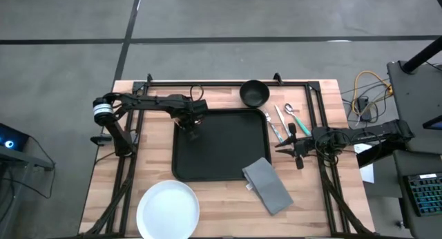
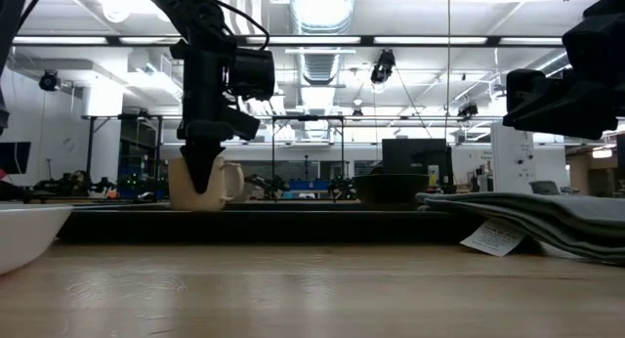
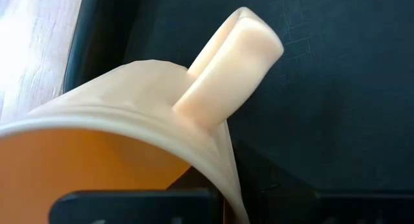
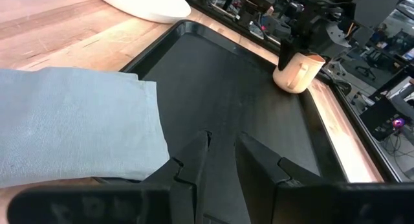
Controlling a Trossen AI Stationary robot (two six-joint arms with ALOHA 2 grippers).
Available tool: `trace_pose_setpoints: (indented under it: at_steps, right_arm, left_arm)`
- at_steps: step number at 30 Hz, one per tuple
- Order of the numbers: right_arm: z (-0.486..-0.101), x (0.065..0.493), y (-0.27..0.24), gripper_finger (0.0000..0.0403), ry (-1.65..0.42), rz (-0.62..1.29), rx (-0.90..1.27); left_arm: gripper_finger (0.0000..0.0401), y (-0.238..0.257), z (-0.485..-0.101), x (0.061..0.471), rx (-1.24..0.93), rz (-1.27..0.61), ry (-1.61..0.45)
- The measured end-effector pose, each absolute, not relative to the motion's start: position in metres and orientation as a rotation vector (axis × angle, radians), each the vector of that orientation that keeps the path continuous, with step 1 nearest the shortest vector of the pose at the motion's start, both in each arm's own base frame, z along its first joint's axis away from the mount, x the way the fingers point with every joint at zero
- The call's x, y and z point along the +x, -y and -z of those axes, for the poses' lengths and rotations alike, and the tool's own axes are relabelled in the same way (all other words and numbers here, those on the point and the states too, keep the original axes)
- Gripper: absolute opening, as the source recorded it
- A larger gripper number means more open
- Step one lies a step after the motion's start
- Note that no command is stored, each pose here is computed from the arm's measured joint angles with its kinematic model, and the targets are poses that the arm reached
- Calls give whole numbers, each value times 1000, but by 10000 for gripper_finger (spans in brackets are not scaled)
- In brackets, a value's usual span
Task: Set up tray
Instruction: Put the yellow mug on the black serving tray
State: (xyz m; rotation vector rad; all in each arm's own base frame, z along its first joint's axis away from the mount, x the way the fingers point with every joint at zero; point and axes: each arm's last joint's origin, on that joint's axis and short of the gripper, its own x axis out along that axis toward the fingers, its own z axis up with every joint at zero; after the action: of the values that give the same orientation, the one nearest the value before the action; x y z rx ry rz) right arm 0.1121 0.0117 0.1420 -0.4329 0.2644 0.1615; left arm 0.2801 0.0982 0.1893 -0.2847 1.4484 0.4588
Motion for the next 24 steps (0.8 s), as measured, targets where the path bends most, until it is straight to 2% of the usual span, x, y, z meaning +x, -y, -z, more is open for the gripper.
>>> trace_pose_setpoints:
  at_steps: [7, 17, 24]
  right_arm:
    - [-142, 112, -12, 68, -264, -161, -434]
    - [-142, 112, -12, 68, -265, -162, -433]
    - [-142, 112, -12, 68, -264, -161, -434]
  left_arm:
    - [9, -98, -189, 279, -284, -458, -1455]
    - [91, -98, -189, 279, -284, -459, -1462]
    - [104, -98, -189, 279, -284, -459, -1462]
